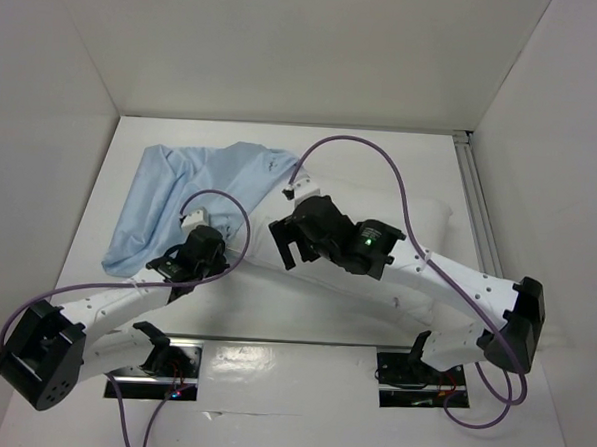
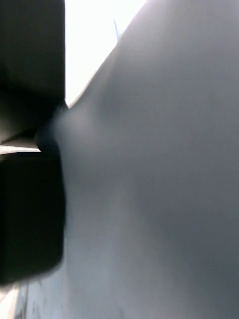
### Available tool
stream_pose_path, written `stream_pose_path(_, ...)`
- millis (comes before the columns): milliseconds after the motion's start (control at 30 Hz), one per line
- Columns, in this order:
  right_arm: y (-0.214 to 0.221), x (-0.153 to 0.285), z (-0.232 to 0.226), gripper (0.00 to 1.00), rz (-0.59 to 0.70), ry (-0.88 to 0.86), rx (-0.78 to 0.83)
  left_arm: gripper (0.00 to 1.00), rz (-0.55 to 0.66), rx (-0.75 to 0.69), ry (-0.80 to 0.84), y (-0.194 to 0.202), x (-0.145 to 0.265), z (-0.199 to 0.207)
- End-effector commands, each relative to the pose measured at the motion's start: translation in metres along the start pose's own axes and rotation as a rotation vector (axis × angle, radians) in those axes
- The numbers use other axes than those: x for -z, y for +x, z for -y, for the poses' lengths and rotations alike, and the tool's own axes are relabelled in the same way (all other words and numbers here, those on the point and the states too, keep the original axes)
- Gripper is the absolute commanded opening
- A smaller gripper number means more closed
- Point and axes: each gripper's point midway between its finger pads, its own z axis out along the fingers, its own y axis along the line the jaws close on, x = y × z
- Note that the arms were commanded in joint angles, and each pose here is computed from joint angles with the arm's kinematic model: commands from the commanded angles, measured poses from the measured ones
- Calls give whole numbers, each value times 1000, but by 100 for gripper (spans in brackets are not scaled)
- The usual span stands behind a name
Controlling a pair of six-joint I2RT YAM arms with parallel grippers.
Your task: Put the pillow into the pillowcase
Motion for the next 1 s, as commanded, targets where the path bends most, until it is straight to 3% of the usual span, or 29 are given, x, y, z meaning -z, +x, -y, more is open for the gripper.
stream_pose_path(0, 0, 28, 25, 99, -19, 64, 46, 7, 88, 17, -24, -23, 1, 2)
stream_pose_path(67, -5, 35, 32, 99, -15, 83, 37, 0, 86, 11, -42, -24, 1, 0)
stream_pose_path(333, 13, 55, 51, 99, -92, 104, 36, 0, 99, -15, 26, -38, 22, 16)
stream_pose_path(500, 22, 29, 47, 99, -68, 98, 19, 0, 104, -35, 124, -47, 44, 34)
stream_pose_path(667, 24, -29, 35, 99, -40, 91, 24, 0, 66, -66, 169, -46, 49, 48)
stream_pose_path(700, 21, -52, 46, 91, -36, 124, 6, 0, 76, -74, 191, -52, 53, 55)
stream_pose_path(733, 14, -62, 52, 73, -25, 120, -12, 0, 69, -85, 198, -54, 53, 60)
stream_pose_path(767, 6, -70, 61, 50, -14, 134, -38, 0, 59, -97, 206, -56, 50, 66)
stream_pose_path(800, 1, -84, 93, 0, -23, 205, -73, 0, 75, -118, 246, -70, 56, 83)
stream_pose_path(900, -64, -81, 139, 0, 107, 311, -93, 0, 54, -192, 298, -91, 51, 117)
stream_pose_path(933, -108, -68, 163, 0, 204, 360, -120, 0, 112, -182, 365, -130, 64, 147)
stream_pose_path(967, -132, -58, 178, 0, 247, 394, -89, 0, 81, -213, 430, -137, 69, 165)
